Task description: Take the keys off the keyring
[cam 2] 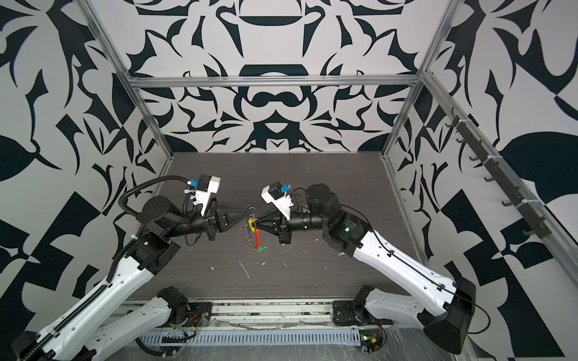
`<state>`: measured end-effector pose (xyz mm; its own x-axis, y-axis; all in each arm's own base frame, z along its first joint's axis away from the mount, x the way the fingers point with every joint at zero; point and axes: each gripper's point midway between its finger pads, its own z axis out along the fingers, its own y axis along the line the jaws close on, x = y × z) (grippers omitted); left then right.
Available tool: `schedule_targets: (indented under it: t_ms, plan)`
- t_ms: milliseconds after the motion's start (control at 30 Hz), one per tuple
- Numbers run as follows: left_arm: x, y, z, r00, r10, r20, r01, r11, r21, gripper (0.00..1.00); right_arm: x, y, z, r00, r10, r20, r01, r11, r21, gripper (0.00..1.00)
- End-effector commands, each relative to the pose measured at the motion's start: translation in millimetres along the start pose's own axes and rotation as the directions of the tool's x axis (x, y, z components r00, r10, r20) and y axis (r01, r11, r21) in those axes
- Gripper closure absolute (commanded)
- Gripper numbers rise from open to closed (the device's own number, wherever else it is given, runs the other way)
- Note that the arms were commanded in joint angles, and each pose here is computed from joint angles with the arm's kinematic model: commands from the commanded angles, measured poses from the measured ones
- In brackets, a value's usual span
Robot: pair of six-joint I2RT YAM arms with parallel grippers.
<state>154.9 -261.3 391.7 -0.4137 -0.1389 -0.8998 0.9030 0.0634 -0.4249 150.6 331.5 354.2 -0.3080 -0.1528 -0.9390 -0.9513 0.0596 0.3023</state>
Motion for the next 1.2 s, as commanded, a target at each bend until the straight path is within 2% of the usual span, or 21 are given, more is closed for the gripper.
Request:
schedule_targets:
  t_ms: [0,133,167,267,400,500,633,767,967,1167]
  plan:
    - [-16,-9,-4,0.996,0.078,0.052,-0.078,0.997,-0.005,1.00,-5,10,0,1.000,-0.025,-0.007,0.025,1.000,-0.016,1.00]
    - [-16,-11,-4,0.996,0.083,0.043,-0.083,0.997,-0.001,1.00,-6,5,-1,1.000,-0.026,-0.006,0.026,0.999,0.018,1.00]
    - [-15,-11,-4,0.996,0.082,0.038,-0.082,0.997,0.001,1.00,-6,4,-2,0.999,-0.032,-0.004,0.032,0.999,0.030,0.97]
    - [-13,-13,-5,0.997,0.076,0.028,-0.077,0.997,0.005,1.00,-12,5,-11,0.998,-0.063,0.007,0.063,0.996,0.069,0.76]
    - [-12,-14,-6,0.997,0.076,0.025,-0.076,0.997,0.008,1.00,-24,8,-27,0.991,-0.131,0.026,0.126,0.982,0.140,0.67]
    - [-11,-14,-6,0.997,0.073,0.024,-0.073,0.997,0.009,1.00,-42,13,-39,0.979,-0.177,0.099,0.158,0.972,0.172,0.60]
    - [-11,-13,-6,0.997,0.074,0.030,-0.074,0.997,0.009,1.00,-60,15,-39,0.970,-0.156,0.189,0.133,0.983,0.128,0.58]
    - [-11,-13,-6,0.997,0.074,0.036,-0.074,0.997,0.010,1.00,-77,13,-33,0.964,-0.039,0.262,0.047,0.999,-0.024,0.57]
    - [-10,-12,-7,0.997,0.073,0.040,-0.073,0.997,0.008,1.00,-79,10,-24,0.961,0.044,0.272,-0.013,0.993,-0.114,0.58]
    - [-10,-10,-8,0.996,0.076,0.049,-0.076,0.997,-0.008,1.00,-70,9,-22,0.966,0.066,0.251,-0.036,0.992,-0.123,0.67]
